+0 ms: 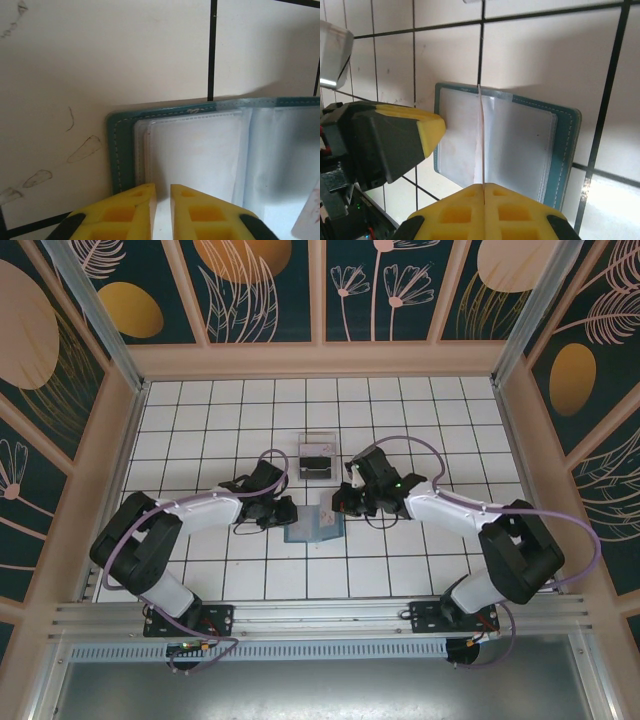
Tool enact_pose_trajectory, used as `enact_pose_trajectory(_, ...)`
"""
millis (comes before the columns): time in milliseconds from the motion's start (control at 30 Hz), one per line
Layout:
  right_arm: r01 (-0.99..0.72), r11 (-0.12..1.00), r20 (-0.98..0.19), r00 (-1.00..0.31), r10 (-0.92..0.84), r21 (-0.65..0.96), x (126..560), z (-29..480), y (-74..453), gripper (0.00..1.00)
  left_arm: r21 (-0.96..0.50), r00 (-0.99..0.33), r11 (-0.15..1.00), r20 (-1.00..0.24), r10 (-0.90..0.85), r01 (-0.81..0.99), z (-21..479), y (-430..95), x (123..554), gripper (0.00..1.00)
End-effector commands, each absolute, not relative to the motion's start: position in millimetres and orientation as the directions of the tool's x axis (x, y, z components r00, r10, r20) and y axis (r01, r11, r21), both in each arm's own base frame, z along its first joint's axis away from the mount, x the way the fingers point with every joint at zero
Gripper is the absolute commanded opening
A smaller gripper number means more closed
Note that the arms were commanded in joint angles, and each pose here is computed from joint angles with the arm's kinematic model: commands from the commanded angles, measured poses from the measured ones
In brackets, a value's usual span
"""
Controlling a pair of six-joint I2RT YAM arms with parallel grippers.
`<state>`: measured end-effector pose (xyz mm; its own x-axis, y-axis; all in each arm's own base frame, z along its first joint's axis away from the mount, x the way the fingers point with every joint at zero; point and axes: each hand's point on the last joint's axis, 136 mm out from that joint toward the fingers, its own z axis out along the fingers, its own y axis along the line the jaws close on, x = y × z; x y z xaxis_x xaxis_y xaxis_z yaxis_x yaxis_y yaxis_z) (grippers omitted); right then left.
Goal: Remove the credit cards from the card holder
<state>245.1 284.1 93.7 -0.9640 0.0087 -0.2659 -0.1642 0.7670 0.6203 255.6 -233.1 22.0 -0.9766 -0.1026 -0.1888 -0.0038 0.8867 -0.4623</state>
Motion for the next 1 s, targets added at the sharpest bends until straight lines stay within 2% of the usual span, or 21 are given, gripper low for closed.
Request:
enact_pose_trajectory(0,-0.286,0.771,-0.410,-0.911,-0.035,0.569,262,122,282,0.00,-0.395,-0.980,0.918,-0.172,-0.105,-0.029,13,-215,245,0.20)
enact_pose_trajectory(167,-0.407,0.821,-0.540,-0.828,-0.148,0.400,284,128,271,0.00,-0.410,-0.975,0.912,-0.191,-0.114,-0.027,20,-217,248,0.23)
enact_pose_trajectory(333,-0.535,0.796,-0.589,-0.752,-0.295,0.285,302,130,270,0.00,-0.417,-0.968,0.909,-0.219,-0.122,-0.020,28,-218,253,0.24)
enact_pose_trajectory(667,-0.833,0.551,-0.615,-0.411,-0.673,-0.046,314,150,276,0.00,-0.430,-0.957,0.903,-0.253,-0.139,-0.017,39,-216,255,0.25)
enact_pose_trajectory(967,-0.935,0.284,-0.454,-0.162,-0.876,-0.215,336,154,282,0.00,-0.426,-0.957,0.905,-0.256,-0.137,-0.015,40,-212,251,0.25)
